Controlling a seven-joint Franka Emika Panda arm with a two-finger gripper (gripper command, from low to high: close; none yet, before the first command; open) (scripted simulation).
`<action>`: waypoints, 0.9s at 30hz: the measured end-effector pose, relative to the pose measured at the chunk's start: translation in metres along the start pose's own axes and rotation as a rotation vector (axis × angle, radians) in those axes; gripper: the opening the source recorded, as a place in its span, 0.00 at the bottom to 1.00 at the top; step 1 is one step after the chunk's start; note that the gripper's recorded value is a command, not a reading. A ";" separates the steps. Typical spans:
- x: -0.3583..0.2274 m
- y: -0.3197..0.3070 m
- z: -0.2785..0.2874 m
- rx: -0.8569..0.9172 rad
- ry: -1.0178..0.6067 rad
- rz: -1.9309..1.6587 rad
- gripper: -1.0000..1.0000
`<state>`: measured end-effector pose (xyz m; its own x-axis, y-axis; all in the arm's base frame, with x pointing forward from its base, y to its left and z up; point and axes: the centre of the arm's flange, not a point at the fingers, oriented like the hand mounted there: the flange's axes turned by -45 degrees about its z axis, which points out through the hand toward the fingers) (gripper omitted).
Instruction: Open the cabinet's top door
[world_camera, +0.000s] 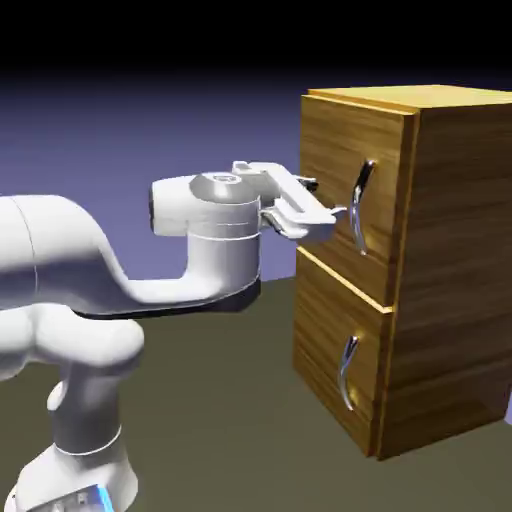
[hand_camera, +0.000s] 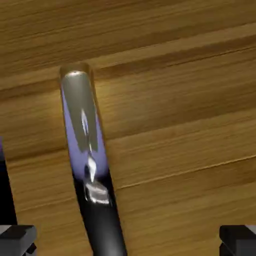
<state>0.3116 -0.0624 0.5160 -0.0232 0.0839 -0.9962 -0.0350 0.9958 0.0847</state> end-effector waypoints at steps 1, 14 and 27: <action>0.003 -0.004 0.001 -0.004 -0.014 -0.047 0.50; 0.018 -0.007 0.044 0.004 -0.020 -0.084 0.00; 0.026 0.058 -0.036 0.352 -0.035 -0.080 0.00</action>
<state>0.2726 -0.0033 0.4962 -0.0001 0.0000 -1.0000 0.3111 0.9504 0.0000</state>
